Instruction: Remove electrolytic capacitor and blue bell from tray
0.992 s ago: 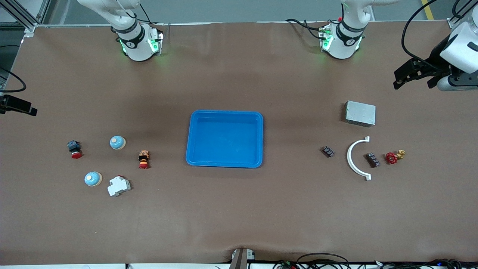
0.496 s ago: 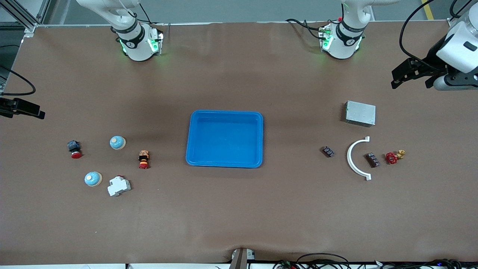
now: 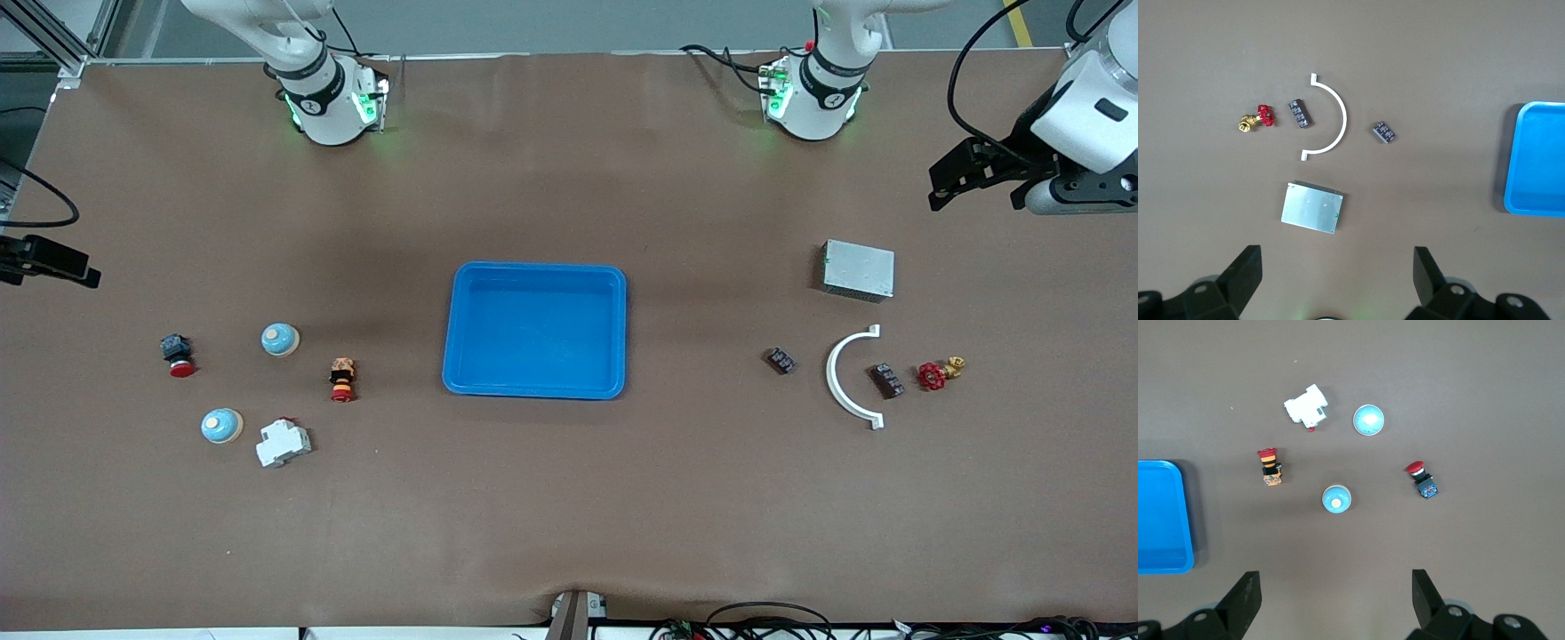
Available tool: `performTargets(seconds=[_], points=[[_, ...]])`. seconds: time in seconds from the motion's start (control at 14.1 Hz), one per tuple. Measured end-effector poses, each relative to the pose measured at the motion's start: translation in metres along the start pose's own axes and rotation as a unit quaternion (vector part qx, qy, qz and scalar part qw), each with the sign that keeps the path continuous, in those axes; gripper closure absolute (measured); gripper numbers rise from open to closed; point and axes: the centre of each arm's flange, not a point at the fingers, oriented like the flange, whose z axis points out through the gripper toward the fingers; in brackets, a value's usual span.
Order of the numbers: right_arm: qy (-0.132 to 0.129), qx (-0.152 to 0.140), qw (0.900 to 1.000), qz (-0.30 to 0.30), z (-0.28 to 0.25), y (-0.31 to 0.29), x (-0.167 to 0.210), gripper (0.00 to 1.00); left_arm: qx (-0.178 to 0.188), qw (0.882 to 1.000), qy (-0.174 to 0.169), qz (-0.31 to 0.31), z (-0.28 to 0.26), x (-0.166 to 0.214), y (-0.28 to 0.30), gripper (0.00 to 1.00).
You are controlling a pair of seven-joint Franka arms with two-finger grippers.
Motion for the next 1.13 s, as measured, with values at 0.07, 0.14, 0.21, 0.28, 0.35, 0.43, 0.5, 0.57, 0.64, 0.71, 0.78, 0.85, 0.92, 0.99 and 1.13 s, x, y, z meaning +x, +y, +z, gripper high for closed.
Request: performTargets(seconds=[0.07, 0.14, 0.21, 0.28, 0.35, 0.43, 0.5, 0.57, 0.64, 0.71, 0.78, 0.85, 0.92, 0.99, 1.13], points=[[0.001, 0.000, 1.000, -0.003, -0.001, -0.004, 0.000, 0.00, 0.000, 1.000, 0.000, 0.000, 0.000, 0.000, 0.000, 0.00], [0.001, 0.000, 1.000, -0.008, -0.001, -0.010, 0.001, 0.00, 0.000, 1.000, 0.000, 0.000, 0.000, 0.000, 0.000, 0.00], [0.002, -0.001, 1.000, -0.016, -0.001, -0.019, 0.001, 0.00, 0.000, 1.000, 0.000, -0.001, 0.000, 0.000, -0.001, 0.00], [0.002, -0.002, 1.000, -0.025, -0.001, -0.029, 0.002, 0.00, 0.000, 1.000, 0.000, -0.001, -0.001, -0.001, -0.001, 0.00], [0.002, -0.002, 1.000, -0.031, -0.001, -0.038, 0.002, 0.00, 0.000, 1.000, 0.000, -0.001, -0.001, -0.001, -0.001, 0.00], [0.001, -0.002, 0.999, -0.036, -0.001, -0.044, 0.002, 0.00, 0.001, 1.000, 0.001, -0.001, -0.002, -0.002, -0.001, 0.00], [0.001, -0.003, 0.999, -0.039, -0.001, -0.047, 0.002, 0.00, 0.001, 1.000, 0.002, -0.002, -0.003, -0.002, -0.002, 0.00], [0.001, -0.003, 0.999, -0.039, -0.001, -0.048, 0.002, 0.00, 0.001, 1.000, 0.002, -0.002, -0.004, -0.002, -0.002, 0.00], [0.001, -0.003, 0.999, -0.039, -0.001, -0.047, 0.002, 0.00, 0.001, 1.000, 0.003, -0.002, -0.004, -0.003, -0.003, 0.00], [0.001, -0.003, 0.999, -0.038, -0.001, -0.047, 0.002, 0.00, 0.001, 1.000, 0.003, -0.002, -0.005, -0.003, -0.003, 0.00], [0.002, -0.003, 0.999, -0.038, -0.002, -0.046, 0.002, 0.00, 0.001, 1.000, 0.003, -0.002, -0.005, -0.003, -0.003, 0.00], [0.002, -0.003, 0.999, -0.037, -0.002, -0.045, 0.002, 0.00, 0.001, 1.000, 0.003, -0.002, -0.005, -0.003, -0.003, 0.00], [0.003, -0.003, 0.999, -0.035, -0.003, -0.043, 0.002, 0.00, 0.001, 1.000, 0.002, -0.002, -0.004, -0.003, -0.003, 0.00], [0.002, -0.003, 0.999, -0.034, -0.004, -0.042, 0.001, 0.00, 0.001, 1.000, 0.000, -0.002, -0.004, -0.004, -0.003, 0.00], [-0.010, -0.002, 0.999, -0.034, -0.006, -0.042, -0.004, 0.00, 0.001, 1.000, -0.001, -0.002, -0.004, -0.004, -0.003, 0.00]])
